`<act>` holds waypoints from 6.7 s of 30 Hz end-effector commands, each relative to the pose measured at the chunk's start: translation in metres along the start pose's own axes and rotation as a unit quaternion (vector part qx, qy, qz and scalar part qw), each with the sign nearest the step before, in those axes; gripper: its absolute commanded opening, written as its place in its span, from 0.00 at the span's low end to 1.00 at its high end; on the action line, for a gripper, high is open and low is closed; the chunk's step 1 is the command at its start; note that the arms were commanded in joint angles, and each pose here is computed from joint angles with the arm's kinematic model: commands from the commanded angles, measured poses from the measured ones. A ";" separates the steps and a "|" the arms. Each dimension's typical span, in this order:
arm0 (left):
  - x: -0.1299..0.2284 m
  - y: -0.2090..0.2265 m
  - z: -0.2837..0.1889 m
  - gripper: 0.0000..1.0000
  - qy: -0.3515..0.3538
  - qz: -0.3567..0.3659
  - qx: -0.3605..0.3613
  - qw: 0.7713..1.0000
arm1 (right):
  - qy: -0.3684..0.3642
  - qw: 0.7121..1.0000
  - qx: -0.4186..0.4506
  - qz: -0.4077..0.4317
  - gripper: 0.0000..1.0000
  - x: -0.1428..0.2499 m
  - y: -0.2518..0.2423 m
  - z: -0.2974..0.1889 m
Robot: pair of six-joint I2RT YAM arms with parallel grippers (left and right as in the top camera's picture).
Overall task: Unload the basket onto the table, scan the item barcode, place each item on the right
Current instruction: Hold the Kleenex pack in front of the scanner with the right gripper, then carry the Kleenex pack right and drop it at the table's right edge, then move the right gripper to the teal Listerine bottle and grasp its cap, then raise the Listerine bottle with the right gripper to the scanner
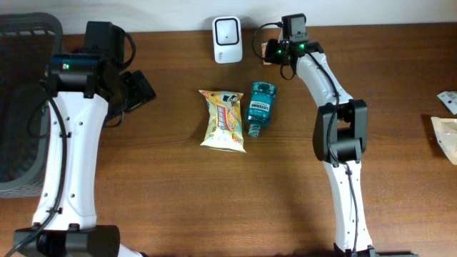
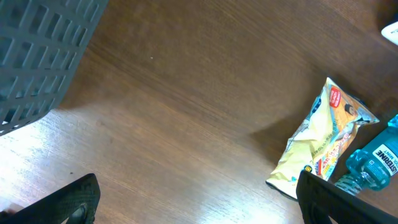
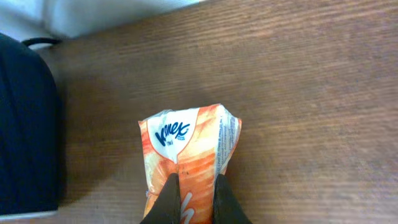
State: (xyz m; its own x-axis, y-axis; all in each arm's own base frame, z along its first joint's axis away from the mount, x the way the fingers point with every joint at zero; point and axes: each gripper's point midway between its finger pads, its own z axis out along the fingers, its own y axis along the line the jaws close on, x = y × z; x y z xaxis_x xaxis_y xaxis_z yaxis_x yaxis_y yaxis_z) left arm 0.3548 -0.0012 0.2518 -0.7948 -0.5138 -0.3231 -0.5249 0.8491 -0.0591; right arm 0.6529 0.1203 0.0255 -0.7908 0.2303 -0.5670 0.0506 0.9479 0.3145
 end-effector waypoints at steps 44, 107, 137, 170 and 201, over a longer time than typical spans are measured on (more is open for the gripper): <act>0.000 0.000 -0.002 0.99 -0.002 -0.005 0.002 1.000 | -0.226 0.937 0.266 0.014 0.04 -0.137 -0.048 -0.216; 0.000 0.000 -0.002 0.99 -0.002 -0.005 0.002 1.000 | 0.136 0.980 -0.021 0.145 0.94 -0.002 -0.107 -0.288; 0.000 0.000 -0.002 0.99 -0.002 -0.005 0.002 1.000 | 0.297 0.941 0.160 -0.002 0.96 0.164 0.038 -0.109; 0.000 0.000 -0.002 0.99 -0.002 -0.005 0.002 1.000 | 0.293 0.939 0.180 -0.003 0.72 0.176 0.023 -0.076; 0.000 0.000 -0.002 0.99 -0.002 -0.005 0.002 1.000 | 0.150 0.983 0.093 -0.057 0.46 0.063 0.084 -0.119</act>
State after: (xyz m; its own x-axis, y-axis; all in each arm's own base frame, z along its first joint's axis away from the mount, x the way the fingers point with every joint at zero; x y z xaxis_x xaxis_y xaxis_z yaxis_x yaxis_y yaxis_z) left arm 0.3549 -0.0012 0.2518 -0.7947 -0.5138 -0.3234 -0.5249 0.8491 -0.0593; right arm 0.5084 0.1798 0.0616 -0.9775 0.1034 -0.1840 0.0940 0.9938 0.0591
